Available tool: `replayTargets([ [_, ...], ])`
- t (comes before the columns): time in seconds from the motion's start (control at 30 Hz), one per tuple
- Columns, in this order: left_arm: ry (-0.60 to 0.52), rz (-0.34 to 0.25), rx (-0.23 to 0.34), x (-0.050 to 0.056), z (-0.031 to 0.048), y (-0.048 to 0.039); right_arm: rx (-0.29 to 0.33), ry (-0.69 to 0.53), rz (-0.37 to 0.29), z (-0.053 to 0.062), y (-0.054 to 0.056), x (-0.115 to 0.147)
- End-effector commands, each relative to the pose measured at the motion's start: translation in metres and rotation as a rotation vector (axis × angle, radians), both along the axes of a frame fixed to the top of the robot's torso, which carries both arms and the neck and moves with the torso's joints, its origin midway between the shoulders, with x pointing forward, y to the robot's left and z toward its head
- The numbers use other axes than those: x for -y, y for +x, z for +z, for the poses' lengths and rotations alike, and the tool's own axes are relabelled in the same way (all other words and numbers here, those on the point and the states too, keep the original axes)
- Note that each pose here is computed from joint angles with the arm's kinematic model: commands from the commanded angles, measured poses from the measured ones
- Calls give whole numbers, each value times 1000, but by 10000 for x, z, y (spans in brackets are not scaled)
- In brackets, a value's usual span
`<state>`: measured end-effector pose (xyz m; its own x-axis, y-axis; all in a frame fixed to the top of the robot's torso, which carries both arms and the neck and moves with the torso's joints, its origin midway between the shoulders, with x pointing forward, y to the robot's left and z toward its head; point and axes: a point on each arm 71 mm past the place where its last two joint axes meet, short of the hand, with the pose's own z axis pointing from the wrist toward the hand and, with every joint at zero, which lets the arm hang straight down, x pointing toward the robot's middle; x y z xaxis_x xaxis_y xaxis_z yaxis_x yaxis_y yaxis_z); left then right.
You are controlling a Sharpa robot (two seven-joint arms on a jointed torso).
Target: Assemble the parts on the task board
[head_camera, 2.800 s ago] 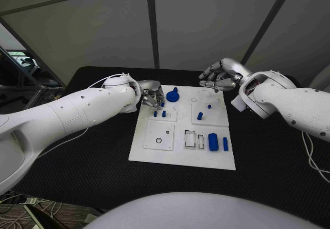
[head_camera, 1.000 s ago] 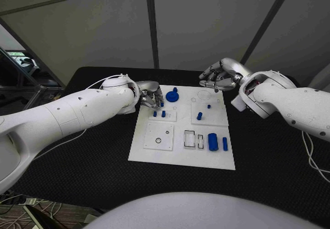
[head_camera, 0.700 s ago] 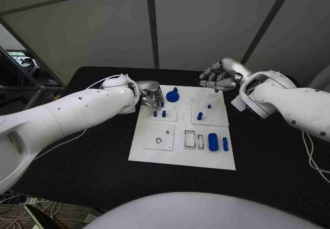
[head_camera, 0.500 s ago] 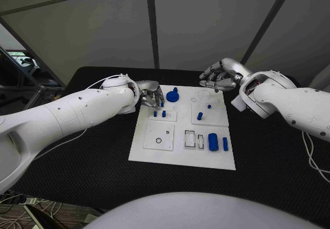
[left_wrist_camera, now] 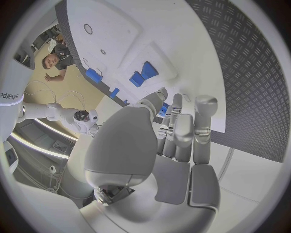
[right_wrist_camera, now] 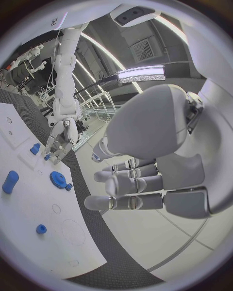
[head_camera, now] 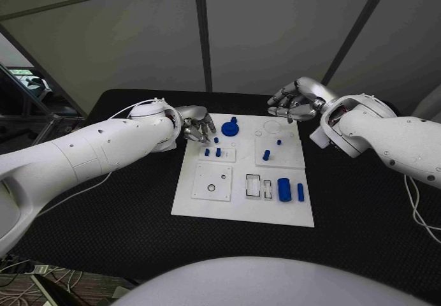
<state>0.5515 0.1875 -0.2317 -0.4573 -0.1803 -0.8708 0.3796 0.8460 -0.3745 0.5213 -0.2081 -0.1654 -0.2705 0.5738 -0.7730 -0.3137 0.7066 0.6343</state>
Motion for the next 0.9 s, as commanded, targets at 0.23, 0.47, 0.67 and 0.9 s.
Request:
replayTargets([
  [0.23,-271,144,81,-356,388,54,43,-157,14,-2,-20,83],
  [0.47,-674,319,35,-725,592,-13,141,-399,28,2,-55,81],
  [0.67,-1000,317,-106,-749,636,-196,207,-547,16,-10,-83,78],
  [0.9,-1154,264,-182,-661,640,-405,202,-631,25,-150,-151,70],
])
